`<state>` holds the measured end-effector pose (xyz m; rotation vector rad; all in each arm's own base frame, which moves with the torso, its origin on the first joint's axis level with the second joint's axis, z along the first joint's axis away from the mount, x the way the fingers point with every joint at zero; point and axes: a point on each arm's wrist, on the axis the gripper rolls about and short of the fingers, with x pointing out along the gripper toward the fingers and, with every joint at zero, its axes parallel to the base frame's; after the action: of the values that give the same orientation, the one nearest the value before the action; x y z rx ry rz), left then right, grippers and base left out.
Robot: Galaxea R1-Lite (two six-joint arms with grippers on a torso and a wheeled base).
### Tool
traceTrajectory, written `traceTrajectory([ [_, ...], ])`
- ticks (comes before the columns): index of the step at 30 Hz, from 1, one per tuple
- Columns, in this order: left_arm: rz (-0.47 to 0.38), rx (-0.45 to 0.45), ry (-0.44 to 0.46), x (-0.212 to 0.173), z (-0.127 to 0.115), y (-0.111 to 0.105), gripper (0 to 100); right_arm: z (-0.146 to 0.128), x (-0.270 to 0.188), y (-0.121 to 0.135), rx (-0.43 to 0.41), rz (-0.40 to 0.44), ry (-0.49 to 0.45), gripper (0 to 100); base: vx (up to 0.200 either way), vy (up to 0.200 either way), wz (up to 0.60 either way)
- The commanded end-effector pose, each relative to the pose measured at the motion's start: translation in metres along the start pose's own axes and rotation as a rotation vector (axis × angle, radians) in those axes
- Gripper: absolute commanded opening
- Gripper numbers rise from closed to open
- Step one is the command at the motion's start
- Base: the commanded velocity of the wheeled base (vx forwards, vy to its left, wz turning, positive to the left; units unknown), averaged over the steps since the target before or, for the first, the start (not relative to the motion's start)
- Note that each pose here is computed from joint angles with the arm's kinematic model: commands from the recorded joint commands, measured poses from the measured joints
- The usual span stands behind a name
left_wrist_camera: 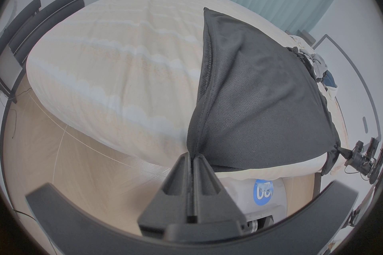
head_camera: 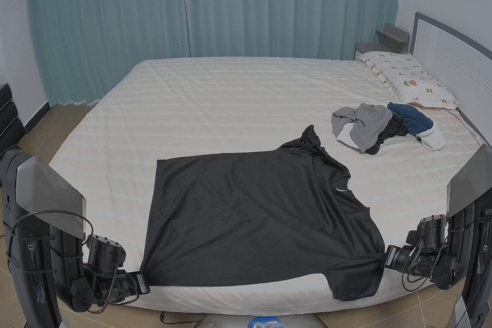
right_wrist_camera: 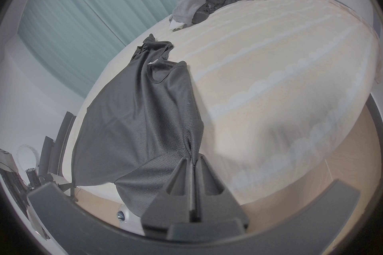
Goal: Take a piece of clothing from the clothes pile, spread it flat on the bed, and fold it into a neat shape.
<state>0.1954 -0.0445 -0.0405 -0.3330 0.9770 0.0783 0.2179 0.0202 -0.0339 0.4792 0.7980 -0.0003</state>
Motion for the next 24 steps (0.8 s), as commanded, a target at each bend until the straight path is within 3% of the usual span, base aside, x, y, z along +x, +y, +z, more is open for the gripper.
traceTrajectory([
  [1,0.013,0.013,0.016,-0.003,-0.003,0.003,0,-0.001,-0.007,0.000,-0.001,-0.022,0.001,0,0.000,0.000,0.00],
  [7,0.033,0.032,0.016,-0.003,-0.002,0.007,0,-0.008,-0.011,-0.003,-0.019,-0.068,0.078,0,0.000,0.000,0.00],
  [24,0.065,0.067,0.055,-0.009,-0.004,0.011,0,-0.017,-0.019,0.003,-0.082,-0.085,0.173,0,0.000,0.000,0.00],
])
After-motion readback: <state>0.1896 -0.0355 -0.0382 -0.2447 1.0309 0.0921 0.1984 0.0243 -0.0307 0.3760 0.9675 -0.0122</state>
